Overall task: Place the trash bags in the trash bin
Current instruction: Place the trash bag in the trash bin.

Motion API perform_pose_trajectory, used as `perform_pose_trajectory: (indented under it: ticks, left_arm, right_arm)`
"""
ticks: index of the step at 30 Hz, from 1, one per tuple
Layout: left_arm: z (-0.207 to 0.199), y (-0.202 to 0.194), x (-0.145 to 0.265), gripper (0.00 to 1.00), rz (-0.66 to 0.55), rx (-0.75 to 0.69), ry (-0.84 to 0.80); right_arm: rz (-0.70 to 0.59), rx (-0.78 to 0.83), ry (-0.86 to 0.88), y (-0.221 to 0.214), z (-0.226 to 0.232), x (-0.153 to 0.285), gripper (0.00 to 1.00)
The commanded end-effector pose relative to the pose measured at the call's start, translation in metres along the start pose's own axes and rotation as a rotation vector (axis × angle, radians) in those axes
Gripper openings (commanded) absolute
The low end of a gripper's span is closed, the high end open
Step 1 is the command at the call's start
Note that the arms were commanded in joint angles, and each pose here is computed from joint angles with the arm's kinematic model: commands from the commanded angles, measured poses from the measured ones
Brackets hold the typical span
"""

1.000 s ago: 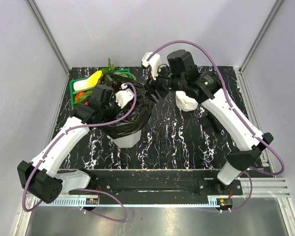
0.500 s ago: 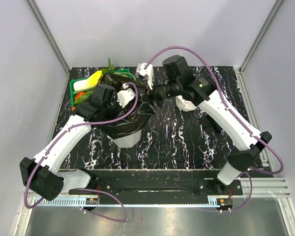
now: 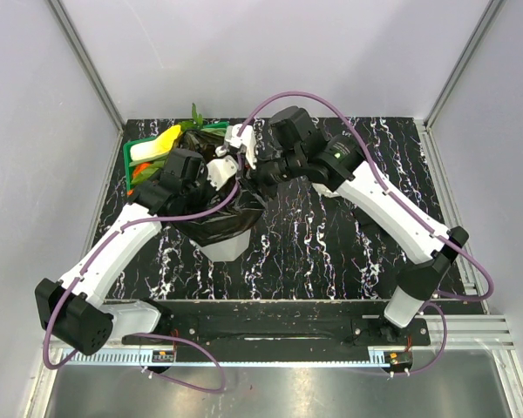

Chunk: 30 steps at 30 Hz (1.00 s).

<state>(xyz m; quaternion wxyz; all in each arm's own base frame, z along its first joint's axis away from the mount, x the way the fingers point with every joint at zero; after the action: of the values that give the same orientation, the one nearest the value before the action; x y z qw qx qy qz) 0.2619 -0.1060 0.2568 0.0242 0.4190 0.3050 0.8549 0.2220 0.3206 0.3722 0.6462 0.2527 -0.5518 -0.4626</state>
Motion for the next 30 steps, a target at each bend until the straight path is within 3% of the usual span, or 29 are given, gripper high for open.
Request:
perform_pose_trajectory:
  ticks: [1,5,11,19,30]
  left_arm:
    - [0.004,0.009,0.002,0.99,-0.058,-0.012,0.022]
    - [0.005,0.010,0.002,0.99,-0.062,-0.014,0.022]
    - [0.002,0.013,0.003,0.99,-0.084,-0.010,0.000]
    - [0.001,0.013,0.004,0.99,-0.085,-0.009,-0.011]
    - [0.007,0.014,0.005,0.99,-0.082,0.011,0.030]
  right_arm:
    - [-0.026,0.060,-0.037,0.010,-0.001,-0.007,0.56]
    - [-0.001,0.077,-0.053,0.003,-0.001,-0.010,0.42]
    - [0.020,0.103,-0.108,-0.007,-0.006,-0.007,0.31]
    - [0.017,0.136,-0.163,-0.012,-0.008,0.003,0.01]
    - [-0.019,0.128,-0.141,-0.004,0.002,0.013,0.00]
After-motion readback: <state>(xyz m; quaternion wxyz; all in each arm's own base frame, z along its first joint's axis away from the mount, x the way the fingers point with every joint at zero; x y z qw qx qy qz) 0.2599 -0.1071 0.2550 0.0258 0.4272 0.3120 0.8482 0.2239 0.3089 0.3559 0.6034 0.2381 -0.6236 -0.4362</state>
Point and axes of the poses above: each gripper's point midway between its finger pads, its own x axis back along the fingers, its own z axis along the line the jaws close on, y = z × x, the point moved 7 cm from there along x, back along the fingers, and after that the axes turned 11 degrees about -x, right-handed, at the moved point
